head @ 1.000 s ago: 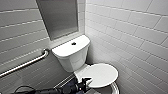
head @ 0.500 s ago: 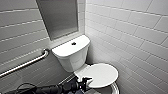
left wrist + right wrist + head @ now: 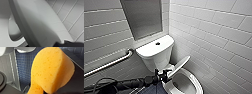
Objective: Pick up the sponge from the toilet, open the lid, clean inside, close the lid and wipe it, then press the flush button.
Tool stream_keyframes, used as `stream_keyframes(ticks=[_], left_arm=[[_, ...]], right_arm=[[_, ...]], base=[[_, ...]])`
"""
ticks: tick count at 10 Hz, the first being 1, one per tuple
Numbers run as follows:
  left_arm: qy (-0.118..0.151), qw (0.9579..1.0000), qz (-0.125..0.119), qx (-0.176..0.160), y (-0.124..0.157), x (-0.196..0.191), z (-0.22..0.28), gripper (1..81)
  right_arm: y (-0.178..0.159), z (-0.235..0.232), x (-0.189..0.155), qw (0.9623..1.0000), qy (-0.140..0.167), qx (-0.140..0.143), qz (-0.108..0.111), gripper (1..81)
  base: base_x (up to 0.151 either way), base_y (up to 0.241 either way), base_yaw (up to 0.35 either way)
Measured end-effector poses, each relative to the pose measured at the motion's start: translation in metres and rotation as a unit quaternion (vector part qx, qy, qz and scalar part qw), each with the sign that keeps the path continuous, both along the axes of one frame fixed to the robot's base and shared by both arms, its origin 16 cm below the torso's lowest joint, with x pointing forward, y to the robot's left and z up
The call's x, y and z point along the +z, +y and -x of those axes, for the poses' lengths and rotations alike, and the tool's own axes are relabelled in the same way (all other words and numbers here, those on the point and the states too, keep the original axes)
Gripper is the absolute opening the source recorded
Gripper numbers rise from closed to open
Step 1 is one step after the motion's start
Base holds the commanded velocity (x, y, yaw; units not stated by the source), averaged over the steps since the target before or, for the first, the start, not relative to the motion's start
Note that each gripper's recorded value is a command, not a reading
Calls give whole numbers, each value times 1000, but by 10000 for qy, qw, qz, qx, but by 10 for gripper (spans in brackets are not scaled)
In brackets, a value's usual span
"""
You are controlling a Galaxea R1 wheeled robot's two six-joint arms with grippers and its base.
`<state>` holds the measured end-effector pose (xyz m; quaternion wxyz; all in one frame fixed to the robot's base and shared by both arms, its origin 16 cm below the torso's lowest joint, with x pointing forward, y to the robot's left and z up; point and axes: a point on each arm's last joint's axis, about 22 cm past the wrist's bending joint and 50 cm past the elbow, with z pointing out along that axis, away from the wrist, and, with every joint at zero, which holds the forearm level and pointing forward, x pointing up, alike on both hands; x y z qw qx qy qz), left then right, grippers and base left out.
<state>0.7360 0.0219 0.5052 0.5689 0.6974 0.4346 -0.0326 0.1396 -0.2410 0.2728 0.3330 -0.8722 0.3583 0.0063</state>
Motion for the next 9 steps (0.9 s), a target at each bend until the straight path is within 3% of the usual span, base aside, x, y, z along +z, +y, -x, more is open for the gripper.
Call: stream_keyframes(ticks=[3, 7, 9], left_arm=[[-373, 9976, -135, 570, 44, 21, -35, 811], [-525, 9916, -408, 1111, 114, 27, -48, 811], [-575, 9906, -443, 1163, 126, 32, -44, 811]], right_arm=[[1, 1, 1, 10000, 7, -6, -11, 10], [-1, 0, 4, 10000, 1, -5, -25, 10], [0, 4, 5, 10000, 8, -3, -30, 10]], base=[[0, 0, 0], [0, 0, 0], [0, 0, 0]])
